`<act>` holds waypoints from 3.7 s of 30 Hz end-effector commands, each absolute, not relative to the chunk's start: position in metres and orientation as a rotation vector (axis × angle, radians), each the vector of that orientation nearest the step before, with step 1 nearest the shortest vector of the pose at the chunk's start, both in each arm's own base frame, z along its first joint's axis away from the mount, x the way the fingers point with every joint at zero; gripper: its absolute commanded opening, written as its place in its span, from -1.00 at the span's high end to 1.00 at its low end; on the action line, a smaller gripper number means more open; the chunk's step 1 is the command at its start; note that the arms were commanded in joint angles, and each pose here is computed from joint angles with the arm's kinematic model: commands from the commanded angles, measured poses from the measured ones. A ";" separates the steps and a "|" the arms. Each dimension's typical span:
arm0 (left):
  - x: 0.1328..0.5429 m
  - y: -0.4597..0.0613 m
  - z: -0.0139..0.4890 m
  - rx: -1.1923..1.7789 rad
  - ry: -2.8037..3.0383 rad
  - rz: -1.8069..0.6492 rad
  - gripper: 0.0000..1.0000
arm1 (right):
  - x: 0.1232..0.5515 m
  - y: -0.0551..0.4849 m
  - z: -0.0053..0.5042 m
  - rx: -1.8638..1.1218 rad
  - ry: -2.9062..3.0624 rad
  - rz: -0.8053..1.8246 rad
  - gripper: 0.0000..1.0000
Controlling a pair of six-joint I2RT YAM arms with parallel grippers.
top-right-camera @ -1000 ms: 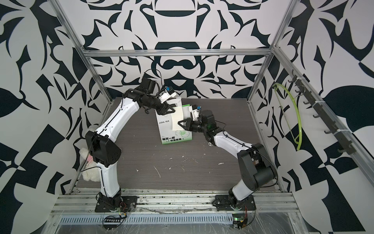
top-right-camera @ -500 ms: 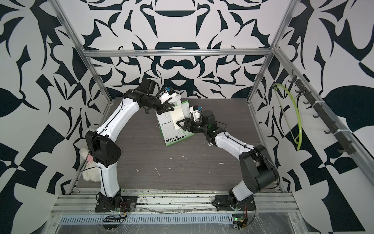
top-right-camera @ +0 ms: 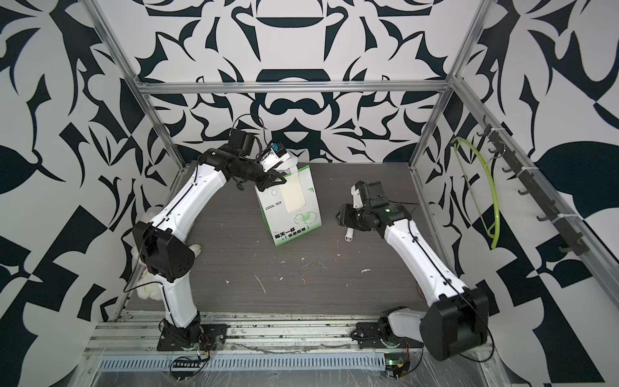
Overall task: Staple the receipts to the bags
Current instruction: Pick up the stapler from the center of the board, then place the stapler in the takeout bag.
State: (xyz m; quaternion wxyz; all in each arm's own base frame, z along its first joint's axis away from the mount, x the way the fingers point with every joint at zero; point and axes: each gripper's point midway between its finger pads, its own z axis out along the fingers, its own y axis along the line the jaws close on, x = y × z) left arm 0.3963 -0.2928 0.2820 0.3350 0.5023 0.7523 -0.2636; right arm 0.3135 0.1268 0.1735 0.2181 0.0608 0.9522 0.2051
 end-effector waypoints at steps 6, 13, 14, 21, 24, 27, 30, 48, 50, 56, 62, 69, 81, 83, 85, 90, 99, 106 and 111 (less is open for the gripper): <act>0.377 -0.293 0.281 1.378 1.922 -0.695 1.00 | 0.311 0.095 0.124 0.222 2.790 0.309 -0.16; 0.371 -0.295 0.280 1.398 1.902 -0.696 1.00 | 0.326 0.092 0.103 0.312 2.818 0.355 0.06; 0.371 -0.296 0.279 1.400 1.905 -0.699 1.00 | 0.329 0.091 0.101 0.328 2.812 0.359 0.09; 0.368 -0.299 0.274 1.415 1.910 -0.694 1.00 | 0.341 0.085 0.081 0.361 2.835 0.376 0.03; 0.368 -0.301 0.274 1.418 1.908 -0.696 1.00 | 0.345 0.085 0.071 0.354 2.853 0.407 0.01; 0.369 -0.303 0.274 1.420 1.907 -0.697 1.00 | 0.348 0.086 0.064 0.349 2.872 0.427 0.02; 0.369 -0.303 0.273 1.422 1.910 -0.695 1.00 | 0.351 0.090 0.057 0.338 2.883 0.456 0.05; 0.365 -0.302 0.271 1.438 1.919 -0.683 1.00 | 0.360 0.081 0.056 0.365 2.855 0.381 0.38; 0.365 -0.302 0.271 1.441 1.919 -0.680 1.00 | 0.359 0.080 0.061 0.366 2.842 0.372 0.54; 0.364 -0.302 0.270 1.447 1.922 -0.677 1.00 | 0.347 0.073 0.075 0.353 2.818 0.338 0.66; 0.362 -0.302 0.271 1.451 1.923 -0.673 1.00 | 0.313 0.059 0.160 0.344 2.630 0.312 0.78; 0.362 -0.306 0.270 1.446 1.931 -0.702 1.00 | 0.302 0.102 0.284 0.107 2.257 0.683 0.84; 0.369 -0.330 0.275 1.343 2.032 -0.760 1.00 | 0.342 0.220 0.384 -0.308 1.825 0.892 0.86; 0.370 -0.331 0.275 1.326 2.043 -0.756 1.00 | 0.349 0.226 0.385 -0.315 1.804 0.892 0.86; 0.369 -0.333 0.274 1.326 2.033 -0.736 1.00 | 0.354 0.229 0.385 -0.319 1.782 0.892 0.87; 0.366 -0.336 0.272 1.338 2.016 -0.698 1.00 | 0.358 0.231 0.391 -0.328 1.709 0.875 0.90; 0.362 -0.340 0.277 1.353 1.994 -0.683 1.00 | 0.367 0.245 0.377 -0.341 1.718 0.842 0.92; 0.356 -0.341 0.281 1.377 1.966 -0.676 1.00 | 0.371 0.253 0.368 -0.365 1.702 0.805 0.93; 0.351 -0.341 0.283 1.400 1.932 -0.681 1.00 | 0.376 0.253 0.355 -0.359 1.715 0.776 0.95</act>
